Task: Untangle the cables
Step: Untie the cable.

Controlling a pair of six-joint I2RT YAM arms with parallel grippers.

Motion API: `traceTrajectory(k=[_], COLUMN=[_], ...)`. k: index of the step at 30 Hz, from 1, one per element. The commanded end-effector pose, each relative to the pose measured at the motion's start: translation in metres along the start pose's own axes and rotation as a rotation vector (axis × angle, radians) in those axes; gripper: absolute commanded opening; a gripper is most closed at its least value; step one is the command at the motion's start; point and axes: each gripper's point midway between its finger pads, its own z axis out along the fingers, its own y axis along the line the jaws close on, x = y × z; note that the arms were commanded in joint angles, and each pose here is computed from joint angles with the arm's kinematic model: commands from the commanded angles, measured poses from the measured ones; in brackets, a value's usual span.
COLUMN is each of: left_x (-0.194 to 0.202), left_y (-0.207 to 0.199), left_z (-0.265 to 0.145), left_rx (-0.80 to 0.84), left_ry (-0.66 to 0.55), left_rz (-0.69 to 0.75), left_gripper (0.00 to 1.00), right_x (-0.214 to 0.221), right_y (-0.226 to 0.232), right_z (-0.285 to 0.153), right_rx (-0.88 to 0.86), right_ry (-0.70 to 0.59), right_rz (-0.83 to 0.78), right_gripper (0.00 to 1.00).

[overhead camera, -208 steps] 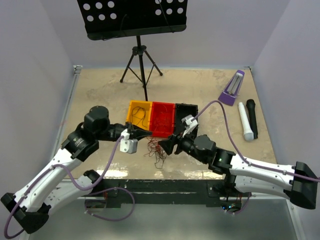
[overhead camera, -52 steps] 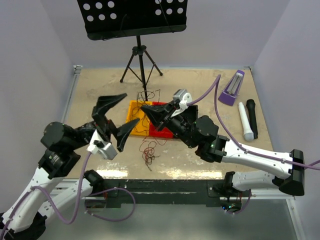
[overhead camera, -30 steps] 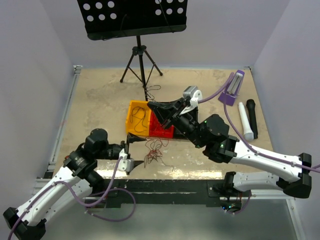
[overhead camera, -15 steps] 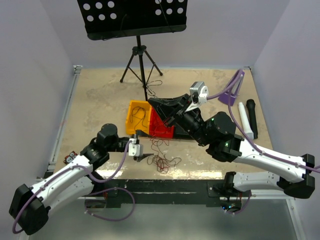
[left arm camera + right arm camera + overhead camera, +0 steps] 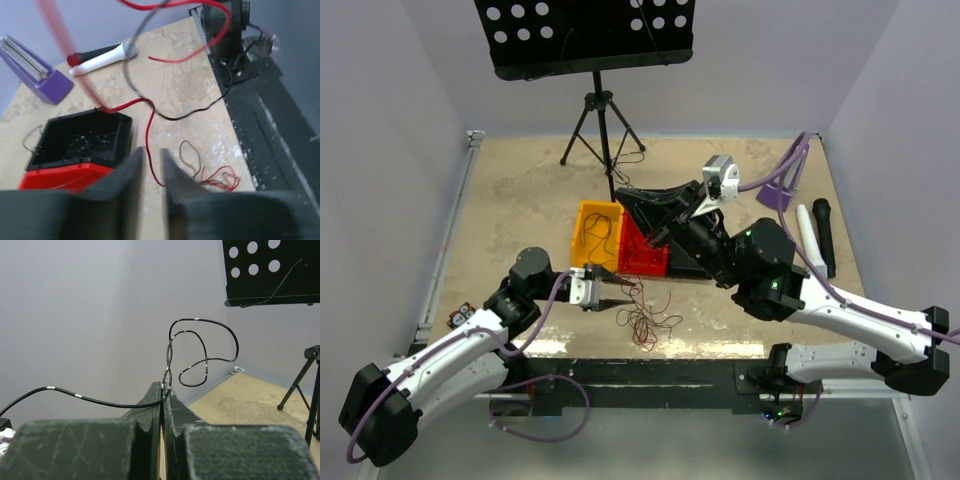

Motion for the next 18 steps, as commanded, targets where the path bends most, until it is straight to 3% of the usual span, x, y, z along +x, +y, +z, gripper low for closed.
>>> traceTrajectory(k=[1, 3, 9, 15, 17, 18], left_x=[-0.016, -0.015, -0.015, 0.003, 0.005, 0.005], left_y=[-0.016, -0.022, -0.006, 0.009, 0.011, 0.013], left_z=[0.000, -0.001, 0.002, 0.001, 0.001, 0.000], left_rx=[0.081, 0.101, -0.002, -0.116, -0.134, -0.146], left_ry=[-0.045, -0.042, -0.081, -0.064, -0.064, -0.062], left_rz=[-0.057, -0.085, -0.108, -0.089, -0.100, -0.101], left_gripper=[0.60, 0.76, 0.73, 0.55, 0.40, 0.28], right_x=[-0.025, -0.026, -0.026, -0.038, -0.040, -0.040], right_y=[0.006, 0.007, 0.013, 0.019, 0.019, 0.018], right_z=[0.008, 0.009, 0.015, 0.012, 0.011, 0.011], right_rx=[-0.011, -0.015, -0.038, -0.060, -0.064, -0.059], right_ry=[-0.056, -0.055, -0.059, -0.080, -0.082, -0.082], right_rz=[0.005, 0.001, 0.009, 0.035, 0.039, 0.036], right_gripper=[0.00, 0.00, 0.00, 0.00, 0.00, 0.00])
